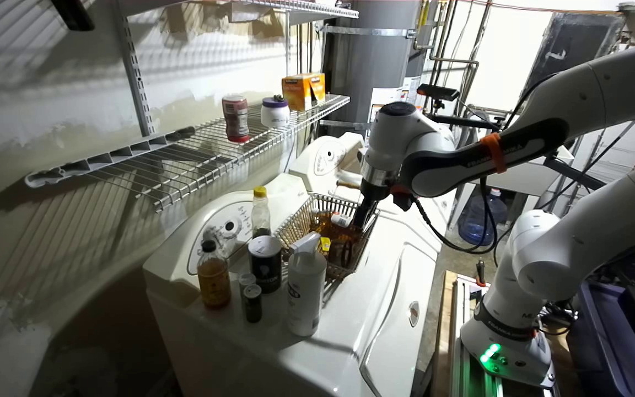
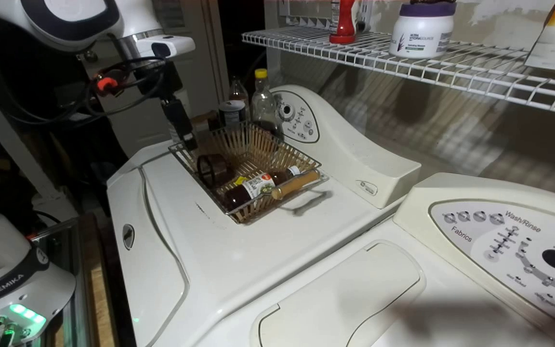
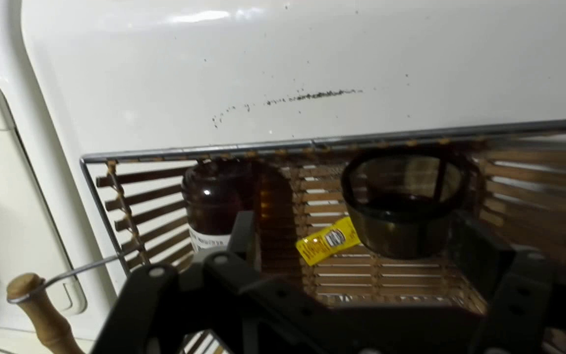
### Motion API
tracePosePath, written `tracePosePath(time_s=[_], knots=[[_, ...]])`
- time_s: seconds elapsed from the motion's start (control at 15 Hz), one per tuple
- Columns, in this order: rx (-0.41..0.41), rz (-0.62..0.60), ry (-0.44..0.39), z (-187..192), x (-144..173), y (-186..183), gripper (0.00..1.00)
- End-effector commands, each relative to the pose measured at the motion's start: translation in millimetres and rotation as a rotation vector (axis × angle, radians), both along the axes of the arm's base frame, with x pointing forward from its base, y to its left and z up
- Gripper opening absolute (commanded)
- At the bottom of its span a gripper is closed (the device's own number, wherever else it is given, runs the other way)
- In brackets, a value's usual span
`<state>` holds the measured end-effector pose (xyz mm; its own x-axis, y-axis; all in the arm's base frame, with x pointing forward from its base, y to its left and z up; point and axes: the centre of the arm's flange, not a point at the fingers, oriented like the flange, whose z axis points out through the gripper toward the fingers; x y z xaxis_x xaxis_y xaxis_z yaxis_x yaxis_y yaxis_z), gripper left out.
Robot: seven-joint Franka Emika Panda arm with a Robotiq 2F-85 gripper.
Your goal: Place the red container on the bottom shelf upright.
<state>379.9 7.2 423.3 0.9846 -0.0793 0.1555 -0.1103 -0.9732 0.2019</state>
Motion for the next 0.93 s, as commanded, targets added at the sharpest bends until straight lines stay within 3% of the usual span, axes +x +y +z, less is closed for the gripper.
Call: tracePosePath(time_s=[0.0, 0.47, 0.87], knots=[[0.005, 0.014, -0.012, 5, 2, 5, 1.0], [0.009, 0.024, -0.019, 9, 4, 7, 1.0], [0.011, 0.211, -0.225, 83, 53, 29, 1.0]])
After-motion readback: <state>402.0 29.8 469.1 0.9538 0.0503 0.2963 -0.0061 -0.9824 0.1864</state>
